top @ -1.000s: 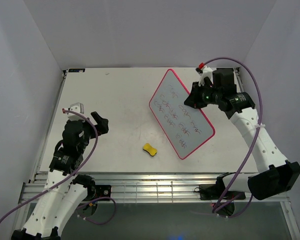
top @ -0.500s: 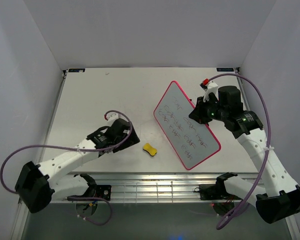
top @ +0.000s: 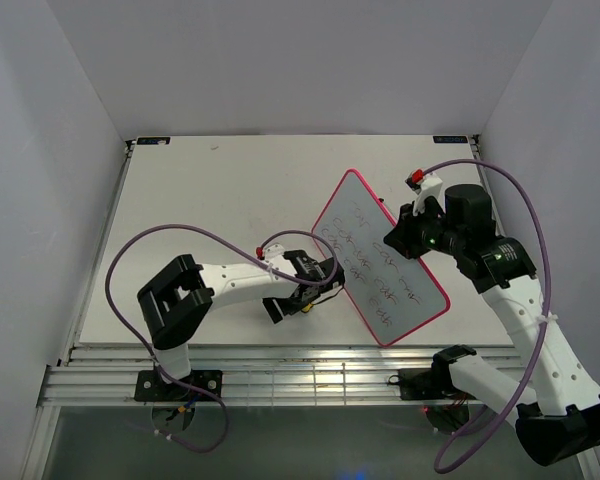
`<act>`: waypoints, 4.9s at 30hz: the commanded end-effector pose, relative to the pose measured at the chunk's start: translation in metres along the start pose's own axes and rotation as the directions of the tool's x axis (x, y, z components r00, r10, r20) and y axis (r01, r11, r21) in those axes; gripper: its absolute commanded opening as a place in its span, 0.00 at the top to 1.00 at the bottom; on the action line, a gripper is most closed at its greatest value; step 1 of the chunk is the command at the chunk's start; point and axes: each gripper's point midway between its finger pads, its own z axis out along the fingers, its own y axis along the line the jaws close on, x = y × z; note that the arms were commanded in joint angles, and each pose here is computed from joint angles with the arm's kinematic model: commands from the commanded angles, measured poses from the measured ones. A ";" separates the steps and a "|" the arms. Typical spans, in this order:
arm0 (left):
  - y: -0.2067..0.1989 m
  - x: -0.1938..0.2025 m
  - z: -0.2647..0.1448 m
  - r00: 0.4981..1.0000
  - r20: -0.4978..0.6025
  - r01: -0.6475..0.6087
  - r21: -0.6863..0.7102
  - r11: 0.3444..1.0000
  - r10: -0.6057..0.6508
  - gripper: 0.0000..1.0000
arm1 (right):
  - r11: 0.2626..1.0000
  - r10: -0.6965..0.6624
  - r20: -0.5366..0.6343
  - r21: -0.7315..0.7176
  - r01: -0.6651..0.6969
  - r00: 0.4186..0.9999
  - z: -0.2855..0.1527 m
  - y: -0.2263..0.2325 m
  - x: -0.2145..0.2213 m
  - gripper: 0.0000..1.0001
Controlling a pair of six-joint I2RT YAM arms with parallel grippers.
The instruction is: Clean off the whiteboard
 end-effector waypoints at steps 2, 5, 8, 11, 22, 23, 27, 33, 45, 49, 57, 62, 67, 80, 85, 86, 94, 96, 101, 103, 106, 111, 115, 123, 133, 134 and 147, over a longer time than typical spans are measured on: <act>0.004 -0.005 -0.008 0.993 0.045 0.108 -0.013 0.994 -0.107 0.17 | 0.995 -0.084 0.119 -0.050 0.091 0.989 -0.007 0.012 -0.025 0.92; -0.002 -0.011 -0.007 0.993 0.076 0.093 0.026 0.995 -0.095 0.16 | 0.993 -0.086 0.124 -0.067 0.095 0.988 -0.009 0.015 -0.025 0.92; -0.011 -0.012 -0.006 0.992 0.078 0.091 0.067 0.994 -0.096 0.15 | 0.992 -0.086 0.123 -0.082 0.096 0.989 -0.008 0.017 -0.024 0.92; -0.022 -0.007 -0.003 0.993 0.060 0.097 0.127 0.987 -0.105 0.13 | 0.992 -0.085 0.121 -0.085 0.096 0.989 -0.007 0.017 -0.023 0.92; -0.047 -0.003 0.004 0.990 0.055 0.110 0.247 0.963 -0.128 0.13 | 0.984 -0.118 0.135 -0.114 0.134 0.984 -0.009 0.023 -0.024 0.92; -0.047 -0.004 0.004 0.990 0.060 0.110 0.246 0.963 -0.128 0.14 | 0.984 -0.119 0.135 -0.114 0.135 0.984 -0.009 0.023 -0.023 0.92; -0.045 -0.004 0.004 0.988 0.057 0.125 0.228 0.966 -0.141 0.15 | 0.985 -0.125 0.134 -0.104 0.139 0.983 -0.008 0.020 -0.022 0.92; -0.043 -0.008 0.003 0.982 0.064 0.162 0.216 0.963 -0.179 0.16 | 0.985 -0.123 0.125 -0.106 0.137 0.984 -0.004 0.019 -0.021 0.92; -0.066 -0.013 0.006 0.976 0.071 0.187 0.214 0.959 -0.206 0.16 | 0.985 -0.125 0.127 -0.100 0.138 0.984 -0.004 0.018 -0.020 0.92; -0.066 -0.009 0.008 0.975 0.057 0.200 0.184 0.962 -0.213 0.21 | 0.985 -0.130 0.133 -0.096 0.144 0.983 -0.006 0.018 -0.020 0.92; -0.058 -0.006 0.016 0.974 0.068 0.206 0.151 0.967 -0.218 0.36 | 0.984 -0.136 0.136 -0.093 0.149 0.981 -0.007 0.018 -0.019 0.92; -0.059 -0.006 0.017 0.973 0.071 0.206 0.150 0.967 -0.218 0.38 | 0.984 -0.138 0.136 -0.093 0.151 0.981 -0.006 0.018 -0.019 0.92; -0.057 -0.003 0.023 0.975 0.066 0.203 0.131 0.970 -0.212 0.41 | 0.984 -0.138 0.136 -0.096 0.151 0.981 -0.007 0.018 -0.018 0.92; -0.047 -0.009 0.021 0.973 0.081 0.206 0.133 0.969 -0.218 0.73 | 0.982 -0.140 0.138 -0.106 0.155 0.981 -0.007 0.020 -0.017 0.92; -0.032 -0.038 -0.006 0.969 0.148 0.164 0.210 0.964 -0.197 0.75 | 0.984 -0.101 0.131 -0.136 0.119 0.986 -0.003 0.024 -0.013 0.92; -0.029 -0.044 -0.011 0.971 0.173 0.122 0.231 0.965 -0.164 0.78 | 0.984 -0.091 0.123 -0.143 0.108 0.988 -0.001 0.024 -0.010 0.92; -0.034 -0.109 -0.080 0.890 0.452 -0.199 0.494 0.847 -0.055 0.87 | 0.991 0.012 0.103 -0.134 0.002 0.995 0.010 0.021 -0.011 0.92; -0.031 -0.126 -0.112 0.850 0.521 -0.290 0.584 0.758 -0.076 0.89 | 0.988 0.055 0.107 -0.148 -0.039 0.993 0.012 0.023 -0.009 0.92; -0.033 -0.140 -0.167 0.775 0.569 -0.410 0.783 0.467 -0.274 0.80 | 0.969 0.102 0.126 -0.239 -0.070 0.987 0.016 0.037 -0.015 0.92; -0.039 -0.147 -0.166 0.764 0.584 -0.426 0.776 0.466 -0.274 0.82 | 0.962 0.113 0.126 -0.261 -0.077 0.986 0.015 0.041 -0.018 0.92; -0.061 -0.155 -0.160 0.798 0.553 -0.424 0.798 0.428 -0.240 0.91 | 0.949 0.122 0.144 -0.308 -0.073 0.982 0.013 0.050 -0.024 0.92; -0.087 -0.172 -0.156 0.840 0.489 -0.391 0.847 0.362 -0.237 0.94 | 0.921 0.159 0.182 -0.382 -0.079 0.970 0.009 0.062 -0.035 0.92; -0.114 -0.169 -0.159 0.857 0.479 -0.409 0.857 0.314 -0.191 0.97 | 0.909 0.195 0.182 -0.403 -0.107 0.964 0.014 0.064 -0.036 0.92; -0.143 -0.147 -0.162 0.889 0.442 -0.412 0.886 0.213 -0.119 1.00 | 0.870 0.219 0.146 -0.476 -0.126 0.965 0.020 0.073 -0.027 0.92; -0.150 -0.107 -0.154 0.900 0.435 -0.414 0.876 0.246 -0.035 1.00 | 0.849 0.225 0.161 -0.516 -0.112 0.961 0.014 0.080 -0.032 0.92; -0.147 -0.113 -0.146 0.898 0.438 -0.409 0.866 0.287 -0.041 1.00 | 0.848 0.224 0.164 -0.518 -0.110 0.961 0.013 0.081 -0.032 0.92; -0.117 -0.171 -0.079 0.932 0.361 -0.302 0.839 0.453 -0.048 1.00 | 0.810 0.213 0.153 -0.580 -0.087 0.965 0.000 0.097 -0.030 0.92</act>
